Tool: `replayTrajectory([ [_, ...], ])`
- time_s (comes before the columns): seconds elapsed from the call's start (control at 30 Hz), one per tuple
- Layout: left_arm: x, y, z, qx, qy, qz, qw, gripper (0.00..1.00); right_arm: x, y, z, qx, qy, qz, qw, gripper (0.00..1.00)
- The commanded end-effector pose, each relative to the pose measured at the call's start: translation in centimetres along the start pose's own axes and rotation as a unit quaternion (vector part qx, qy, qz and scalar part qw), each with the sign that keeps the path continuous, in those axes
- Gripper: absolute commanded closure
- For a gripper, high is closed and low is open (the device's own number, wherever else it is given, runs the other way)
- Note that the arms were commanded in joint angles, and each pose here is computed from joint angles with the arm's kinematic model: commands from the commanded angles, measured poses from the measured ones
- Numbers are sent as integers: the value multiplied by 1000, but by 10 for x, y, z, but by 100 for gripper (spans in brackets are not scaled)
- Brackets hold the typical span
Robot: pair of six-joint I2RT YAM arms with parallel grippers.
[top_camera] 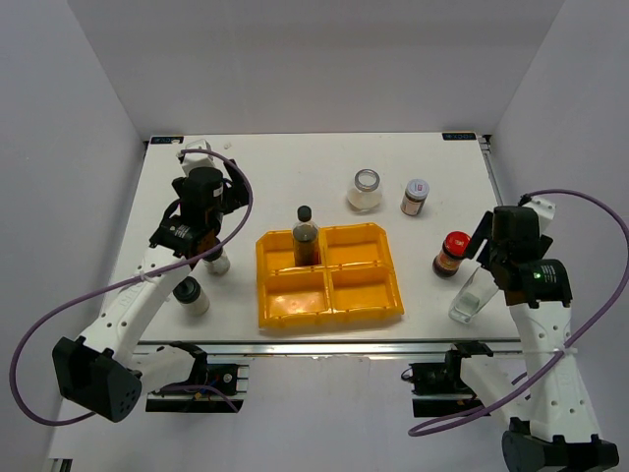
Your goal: Organize the condiment bottles
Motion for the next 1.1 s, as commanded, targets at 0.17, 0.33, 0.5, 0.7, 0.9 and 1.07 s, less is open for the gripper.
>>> replayTrajectory([
  [0.17, 9, 7, 5, 2, 2, -18, 1000, 2, 6, 15, -5, -35, -12, -63, 997, 33],
  [0.33, 12, 8, 7, 4, 4, -24, 1000, 2, 4, 3, -7, -37, -16, -49, 998, 47],
  [0.5, 12, 8, 7, 5, 1, -23, 1000, 2, 2, -4, -8, -39, -22, -40, 998, 42],
  [0.7, 13, 6, 9, 8, 5, -20, 1000, 2, 0, -3, -4, -33, -6, -43, 999, 48],
  [0.9, 16, 7, 10, 12, 3, -25, 1000, 2, 6, -3, -8, -49, -13, -53, 997, 85],
  [1.07, 18, 9, 10, 14, 3, -30, 999, 2, 12, 5, -8, -48, 1, -69, 996, 100],
])
Point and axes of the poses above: each gripper's point midway between its finger pads, its own x axis back along the fingers, its own z axis along the line the jaws close on, y = z × x, the point moved 6 cm from there along x, back along the fingers, and after that the axes turned 8 degrees about x, right-handed, at the moved point
